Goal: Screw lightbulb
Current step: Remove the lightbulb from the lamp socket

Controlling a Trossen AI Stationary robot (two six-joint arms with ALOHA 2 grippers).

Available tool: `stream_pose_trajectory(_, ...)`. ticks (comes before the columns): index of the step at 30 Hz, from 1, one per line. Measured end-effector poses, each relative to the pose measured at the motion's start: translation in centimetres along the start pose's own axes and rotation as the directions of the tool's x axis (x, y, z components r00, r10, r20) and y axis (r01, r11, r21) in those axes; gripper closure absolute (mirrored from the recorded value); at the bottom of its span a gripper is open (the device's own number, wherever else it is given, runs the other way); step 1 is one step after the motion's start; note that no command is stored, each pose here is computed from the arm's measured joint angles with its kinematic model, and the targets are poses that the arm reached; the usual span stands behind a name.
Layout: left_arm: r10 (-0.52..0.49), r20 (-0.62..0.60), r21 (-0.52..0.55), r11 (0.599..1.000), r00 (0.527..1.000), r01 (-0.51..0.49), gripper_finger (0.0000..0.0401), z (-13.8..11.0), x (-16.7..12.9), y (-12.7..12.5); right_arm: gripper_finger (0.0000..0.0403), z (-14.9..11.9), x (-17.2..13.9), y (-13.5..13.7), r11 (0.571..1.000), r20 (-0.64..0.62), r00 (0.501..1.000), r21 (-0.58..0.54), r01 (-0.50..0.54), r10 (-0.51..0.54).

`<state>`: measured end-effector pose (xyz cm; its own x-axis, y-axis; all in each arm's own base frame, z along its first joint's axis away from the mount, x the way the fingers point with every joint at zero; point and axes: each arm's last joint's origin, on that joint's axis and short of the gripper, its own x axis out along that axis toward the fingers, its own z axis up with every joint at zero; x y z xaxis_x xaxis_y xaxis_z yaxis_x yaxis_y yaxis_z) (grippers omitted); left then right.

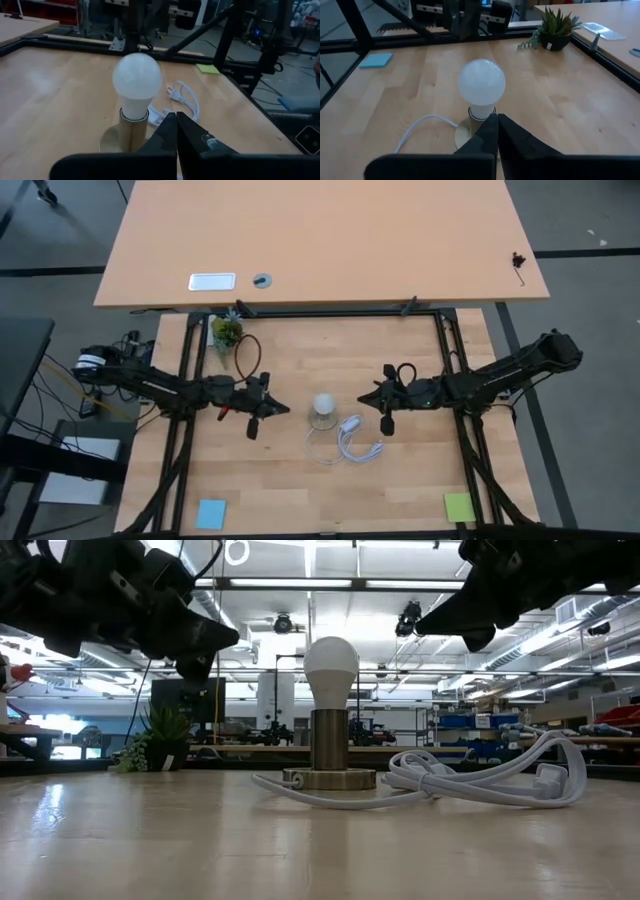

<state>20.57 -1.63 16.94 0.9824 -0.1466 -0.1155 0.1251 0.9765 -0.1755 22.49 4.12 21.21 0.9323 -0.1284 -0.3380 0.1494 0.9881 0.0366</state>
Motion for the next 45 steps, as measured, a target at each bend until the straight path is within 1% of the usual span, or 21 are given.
stream_pose_trajectory(6, 0.002, -0.011, -0.001, 1.000, 1.000, -0.002, 0.0400, -0.11, 0.00, 0.02, 0.0373, 0.01, 0.03, -0.11, 1.000, 0.000, 1.000, -0.007, 0.005, -0.005)
stream_pose_trajectory(23, 0.002, -0.011, 0.001, 1.000, 1.000, -0.002, 0.0400, -0.10, 0.00, 0.02, 0.0377, 0.09, 0.07, -0.21, 1.000, 0.006, 1.000, -0.006, 0.009, -0.009)
stream_pose_trajectory(27, 0.002, -0.007, 0.000, 1.000, 1.000, -0.002, 0.0400, -0.06, -0.01, 0.02, 0.0380, 0.08, 0.08, -0.21, 1.000, 0.006, 1.000, 0.021, 0.009, -0.009)
stream_pose_trajectory(31, 0.002, -0.008, -0.001, 1.000, 1.000, -0.002, 0.0400, -0.08, -0.01, 0.03, 0.0380, 0.08, 0.08, -0.21, 1.000, 0.006, 1.000, 0.022, 0.009, -0.009)
stream_pose_trajectory(40, 0.006, -0.029, 0.001, 1.000, 1.000, -0.006, 0.0400, -0.35, 0.07, 0.08, 0.0379, 0.48, 0.12, -0.30, 0.999, 0.043, 0.999, 0.037, 0.008, -0.010)
stream_pose_trajectory(43, 0.006, -0.036, -0.003, 1.000, 0.999, -0.006, 0.0400, -0.41, 0.08, 0.07, 0.0381, 0.58, 0.14, -0.39, 1.000, 0.052, 0.999, 0.022, 0.011, -0.013)
stream_pose_trajectory(45, 0.014, -0.074, -0.024, 1.000, 0.997, -0.016, 0.0400, -0.53, 0.33, 0.10, 0.0380, 0.73, 0.19, -0.53, 1.000, 0.055, 0.998, 0.021, 0.018, -0.019)
